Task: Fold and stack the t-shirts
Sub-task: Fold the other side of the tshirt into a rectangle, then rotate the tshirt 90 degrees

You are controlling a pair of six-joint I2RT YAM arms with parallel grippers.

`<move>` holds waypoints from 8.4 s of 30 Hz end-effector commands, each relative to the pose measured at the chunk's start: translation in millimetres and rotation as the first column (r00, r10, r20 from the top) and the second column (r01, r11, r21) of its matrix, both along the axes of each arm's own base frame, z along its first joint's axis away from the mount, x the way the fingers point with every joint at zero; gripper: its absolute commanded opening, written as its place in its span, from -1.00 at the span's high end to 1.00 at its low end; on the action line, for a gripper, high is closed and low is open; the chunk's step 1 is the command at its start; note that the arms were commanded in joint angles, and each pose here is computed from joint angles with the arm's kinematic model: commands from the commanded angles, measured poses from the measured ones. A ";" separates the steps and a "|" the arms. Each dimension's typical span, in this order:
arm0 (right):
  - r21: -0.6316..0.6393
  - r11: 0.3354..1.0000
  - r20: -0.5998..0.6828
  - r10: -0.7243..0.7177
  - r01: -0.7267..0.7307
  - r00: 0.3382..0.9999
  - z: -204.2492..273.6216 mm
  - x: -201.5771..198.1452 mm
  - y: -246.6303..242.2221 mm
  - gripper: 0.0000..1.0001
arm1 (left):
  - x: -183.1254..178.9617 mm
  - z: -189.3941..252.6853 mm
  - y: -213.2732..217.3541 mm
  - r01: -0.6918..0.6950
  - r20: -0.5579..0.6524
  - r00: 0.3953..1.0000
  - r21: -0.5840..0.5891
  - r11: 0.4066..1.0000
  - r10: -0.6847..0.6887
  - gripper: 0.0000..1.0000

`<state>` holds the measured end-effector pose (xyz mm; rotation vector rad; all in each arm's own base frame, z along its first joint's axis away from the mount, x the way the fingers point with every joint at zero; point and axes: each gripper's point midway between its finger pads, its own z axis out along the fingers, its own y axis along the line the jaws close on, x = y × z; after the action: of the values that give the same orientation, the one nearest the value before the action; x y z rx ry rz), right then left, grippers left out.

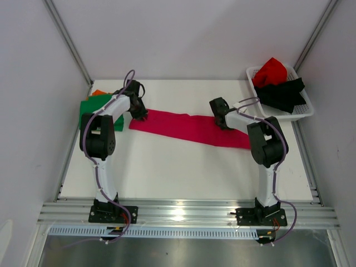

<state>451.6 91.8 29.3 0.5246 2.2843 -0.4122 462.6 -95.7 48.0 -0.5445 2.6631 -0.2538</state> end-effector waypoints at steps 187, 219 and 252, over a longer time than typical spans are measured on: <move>0.597 0.260 0.255 0.836 -0.759 0.487 -38.0 -96.7 370.5 0.30 | -212.6 390.0 -61.9 0.646 0.982 0.157 -0.023 0.763 -0.103 -0.76; 0.587 0.123 0.164 0.950 -0.800 0.267 43.3 -314.8 284.8 0.30 | -183.2 373.4 -59.0 0.615 0.968 0.227 -0.059 0.787 -0.106 -0.76; 0.295 0.955 -0.043 0.020 -0.007 0.999 -39.3 -56.0 56.6 0.33 | -181.9 364.5 -49.8 0.560 0.959 0.257 -0.045 0.827 -0.121 -0.76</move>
<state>393.6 131.9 19.9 0.6615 2.3108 -0.1366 285.1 -151.5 395.7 0.1501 1.5205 -0.9788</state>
